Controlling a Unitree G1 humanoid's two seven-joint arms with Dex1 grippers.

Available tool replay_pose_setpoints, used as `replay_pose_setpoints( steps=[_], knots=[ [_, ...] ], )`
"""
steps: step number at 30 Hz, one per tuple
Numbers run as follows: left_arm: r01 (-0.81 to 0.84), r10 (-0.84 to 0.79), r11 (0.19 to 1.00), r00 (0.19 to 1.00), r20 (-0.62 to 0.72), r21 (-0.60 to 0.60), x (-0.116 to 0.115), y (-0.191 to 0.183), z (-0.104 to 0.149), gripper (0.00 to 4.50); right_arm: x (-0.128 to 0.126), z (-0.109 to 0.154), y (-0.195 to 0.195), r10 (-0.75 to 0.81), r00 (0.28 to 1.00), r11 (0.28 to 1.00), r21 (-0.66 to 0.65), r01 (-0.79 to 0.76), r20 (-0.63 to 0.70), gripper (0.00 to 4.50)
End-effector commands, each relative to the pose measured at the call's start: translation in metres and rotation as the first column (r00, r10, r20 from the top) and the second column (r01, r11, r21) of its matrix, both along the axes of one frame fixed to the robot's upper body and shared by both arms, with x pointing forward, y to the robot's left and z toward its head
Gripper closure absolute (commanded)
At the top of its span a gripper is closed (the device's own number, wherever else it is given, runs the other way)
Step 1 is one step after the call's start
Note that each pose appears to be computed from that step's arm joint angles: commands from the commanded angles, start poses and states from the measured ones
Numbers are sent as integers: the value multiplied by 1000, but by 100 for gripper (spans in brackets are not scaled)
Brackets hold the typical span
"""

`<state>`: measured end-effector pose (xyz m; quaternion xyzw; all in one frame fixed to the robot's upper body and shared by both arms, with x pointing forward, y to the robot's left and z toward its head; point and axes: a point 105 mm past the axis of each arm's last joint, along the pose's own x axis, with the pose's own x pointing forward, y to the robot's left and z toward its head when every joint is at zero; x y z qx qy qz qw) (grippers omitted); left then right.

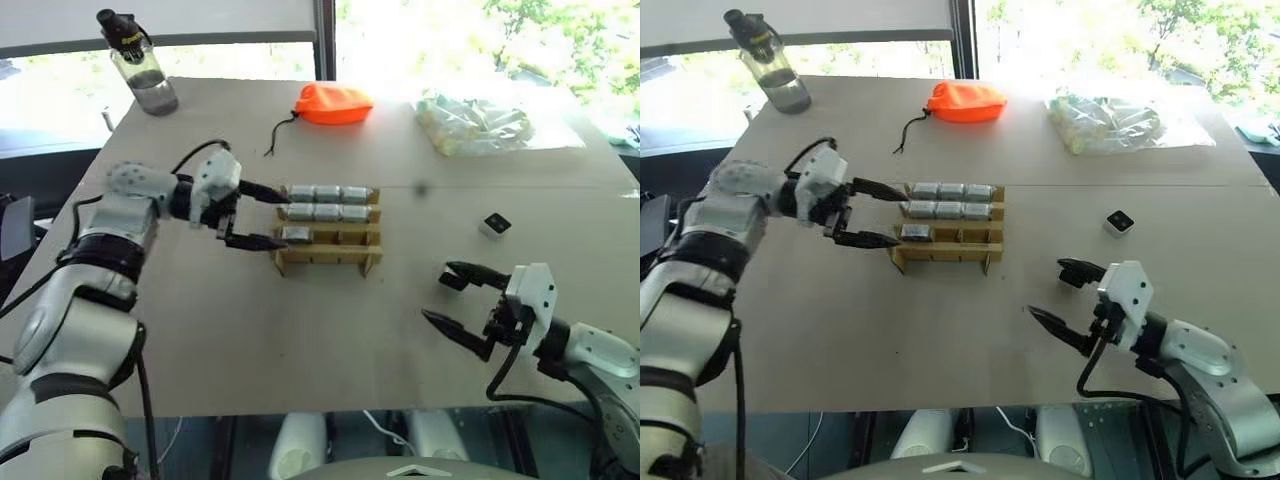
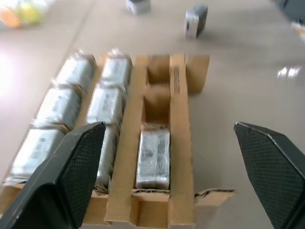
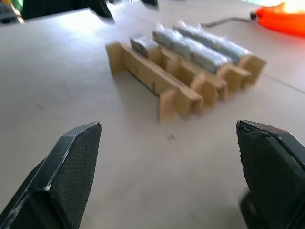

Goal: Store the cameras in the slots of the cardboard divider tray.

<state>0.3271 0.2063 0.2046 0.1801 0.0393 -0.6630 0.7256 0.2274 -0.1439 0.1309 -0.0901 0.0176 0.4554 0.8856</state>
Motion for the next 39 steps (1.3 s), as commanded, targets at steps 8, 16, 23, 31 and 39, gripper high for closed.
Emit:
replay_pose_setpoints(
  steps=[8, 16, 23, 31, 39],
  knots=[
    [-174, 161, 980, 977, -138, -91, -85, -14, -4, 3, 30, -11, -49, -49, 998, 986, -163, 45, -25, 0],
    [-328, 327, 944, 944, -30, -43, -118, -22, -6, 3, 56, -17, -65, -17, 998, 979, -201, 4, -62, 0],
    [-332, 334, 942, 942, 38, -36, -132, -30, -7, 3, 65, -20, -61, 56, 993, 975, -207, -78, -108, 0],
    [-298, 300, 953, 954, 18, -58, -134, -36, -4, 3, 67, -22, -59, 77, 990, 975, -199, -100, -121, 0],
    [-276, 277, 959, 961, 11, -62, -131, -38, -2, 0, 66, -24, -55, 68, 992, 980, -180, -87, -108, 369]
  ],
)
